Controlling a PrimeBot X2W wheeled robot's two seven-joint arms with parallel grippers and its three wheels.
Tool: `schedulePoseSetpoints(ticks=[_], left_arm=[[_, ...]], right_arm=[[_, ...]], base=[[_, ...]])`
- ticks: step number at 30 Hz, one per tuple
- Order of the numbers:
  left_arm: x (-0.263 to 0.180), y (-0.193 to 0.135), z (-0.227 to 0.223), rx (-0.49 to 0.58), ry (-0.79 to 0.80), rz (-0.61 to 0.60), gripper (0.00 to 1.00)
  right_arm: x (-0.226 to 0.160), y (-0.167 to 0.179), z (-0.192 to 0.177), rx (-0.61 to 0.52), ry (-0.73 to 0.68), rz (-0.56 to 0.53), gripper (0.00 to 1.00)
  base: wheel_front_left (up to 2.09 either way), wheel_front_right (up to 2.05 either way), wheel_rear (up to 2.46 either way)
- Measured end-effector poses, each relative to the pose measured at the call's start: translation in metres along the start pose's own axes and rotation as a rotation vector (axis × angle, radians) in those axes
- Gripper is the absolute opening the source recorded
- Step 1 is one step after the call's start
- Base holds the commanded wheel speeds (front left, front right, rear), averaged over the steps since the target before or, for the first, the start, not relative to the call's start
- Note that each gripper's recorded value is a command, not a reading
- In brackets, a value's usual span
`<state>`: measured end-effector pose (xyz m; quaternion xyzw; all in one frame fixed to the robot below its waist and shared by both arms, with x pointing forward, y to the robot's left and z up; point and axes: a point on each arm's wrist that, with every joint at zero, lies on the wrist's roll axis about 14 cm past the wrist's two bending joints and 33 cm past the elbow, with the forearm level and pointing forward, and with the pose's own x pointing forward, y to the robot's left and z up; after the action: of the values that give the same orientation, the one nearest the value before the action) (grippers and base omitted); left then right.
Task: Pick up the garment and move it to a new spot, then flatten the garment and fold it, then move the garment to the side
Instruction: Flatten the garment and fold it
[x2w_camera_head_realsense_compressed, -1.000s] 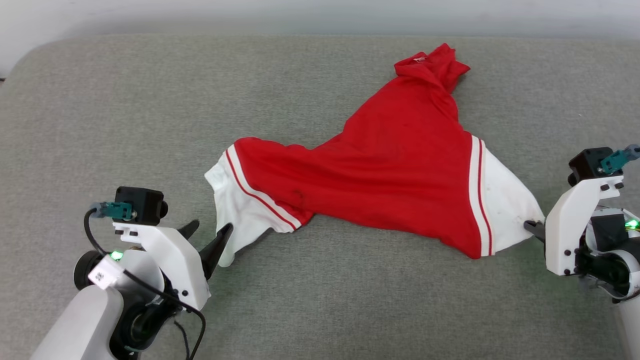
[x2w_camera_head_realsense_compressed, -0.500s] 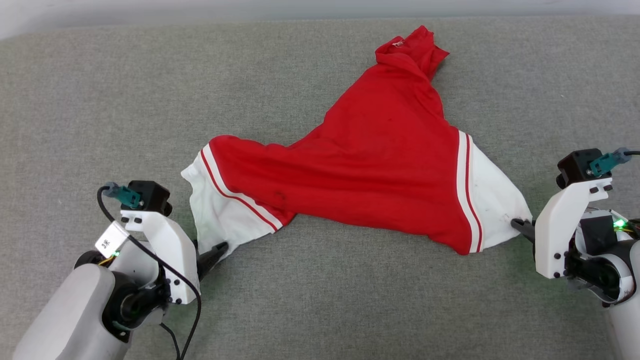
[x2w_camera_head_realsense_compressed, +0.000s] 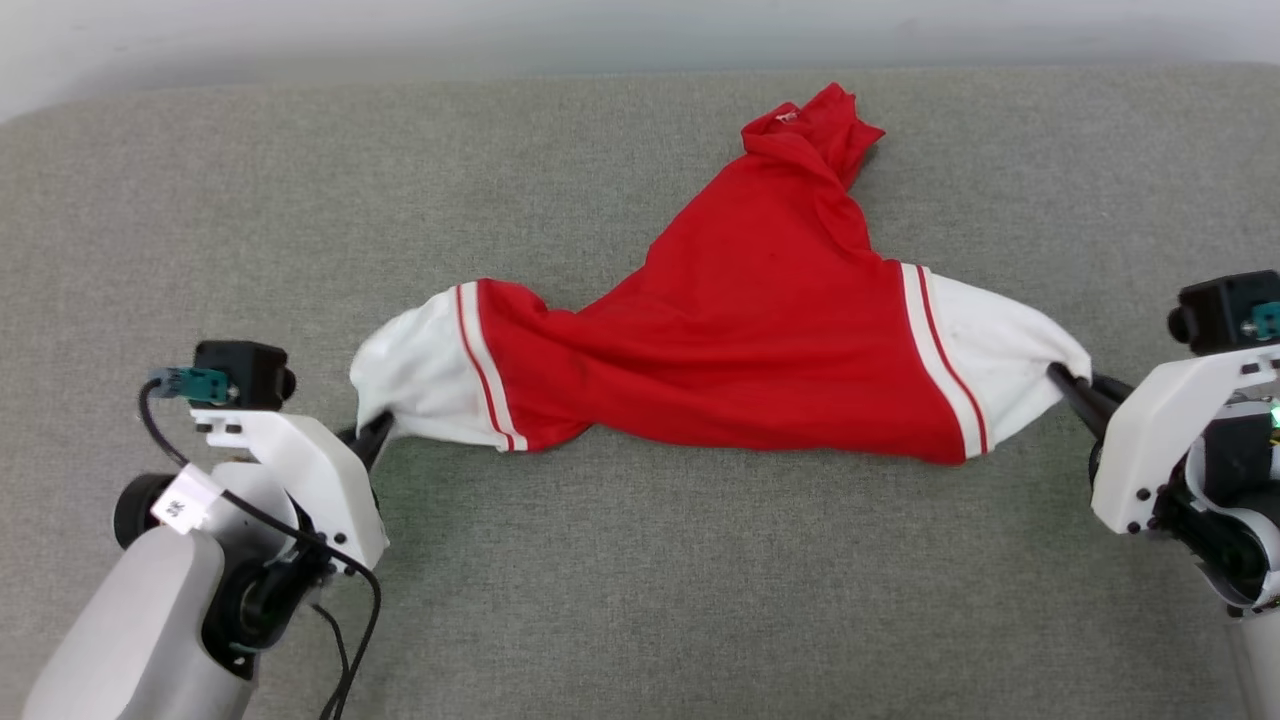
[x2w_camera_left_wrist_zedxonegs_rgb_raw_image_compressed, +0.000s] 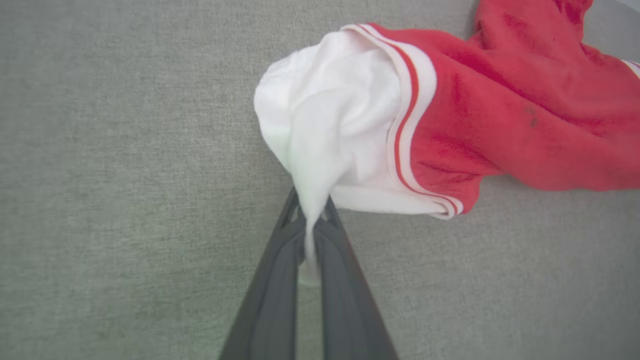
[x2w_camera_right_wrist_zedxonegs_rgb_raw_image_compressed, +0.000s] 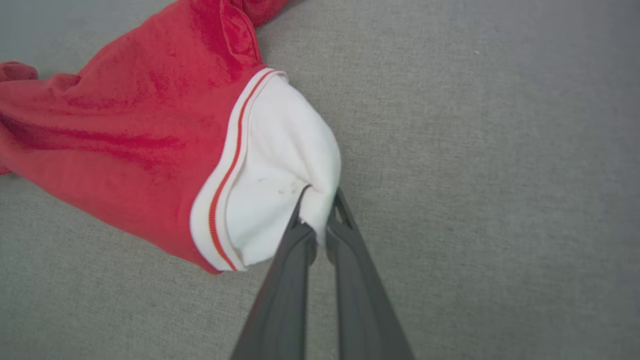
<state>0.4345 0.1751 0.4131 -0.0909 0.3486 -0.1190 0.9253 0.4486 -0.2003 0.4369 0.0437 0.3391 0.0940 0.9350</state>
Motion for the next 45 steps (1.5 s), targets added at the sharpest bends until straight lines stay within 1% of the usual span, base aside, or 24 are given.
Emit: schedulePoseSetpoints(ticks=[3,9,14,18,21,26,33,39,45], left_arm=[[-0.011,-0.002,0.034,0.017,-0.151,0.013,0.0],[-0.047,-0.009,0.101,0.069,-0.418,0.033,0.0],[-0.082,-0.031,0.159,0.111,-0.633,0.013,0.0],[-0.102,-0.044,0.199,0.126,-0.768,-0.002,0.0],[-0.105,-0.05,0.223,0.138,-0.824,-0.011,0.0],[-0.096,-0.061,0.26,0.155,-0.884,-0.033,0.0],[-0.081,-0.065,0.317,0.207,-0.983,-0.023,0.0],[-0.071,-0.063,0.361,0.237,-1.067,-0.004,0.0],[-0.06,-0.055,0.394,0.261,-1.136,0.018,0.0]], right_arm=[[-0.009,-0.001,0.02,-0.013,-0.099,-0.009,0.0],[-0.039,-0.001,0.074,-0.064,-0.339,-0.033,0.0],[-0.07,0.004,0.125,-0.12,-0.531,-0.052,0.0],[-0.088,0.01,0.16,-0.153,-0.629,-0.059,0.0],[-0.092,0.017,0.185,-0.185,-0.677,-0.056,0.0],[-0.091,0.02,0.226,-0.231,-0.733,-0.066,0.0],[-0.079,0.022,0.284,-0.275,-0.819,-0.079,0.0],[-0.069,0.019,0.327,-0.294,-0.88,-0.103,0.0],[-0.062,0.016,0.362,-0.298,-0.945,-0.118,0.0]], base=[[0.0,0.0,0.0],[0.0,0.0,0.0],[0.0,0.0,0.0],[0.0,0.0,0.0],[0.0,0.0,0.0],[0.0,0.0,0.0],[0.0,0.0,0.0],[0.0,0.0,0.0],[0.0,0.0,0.0]])
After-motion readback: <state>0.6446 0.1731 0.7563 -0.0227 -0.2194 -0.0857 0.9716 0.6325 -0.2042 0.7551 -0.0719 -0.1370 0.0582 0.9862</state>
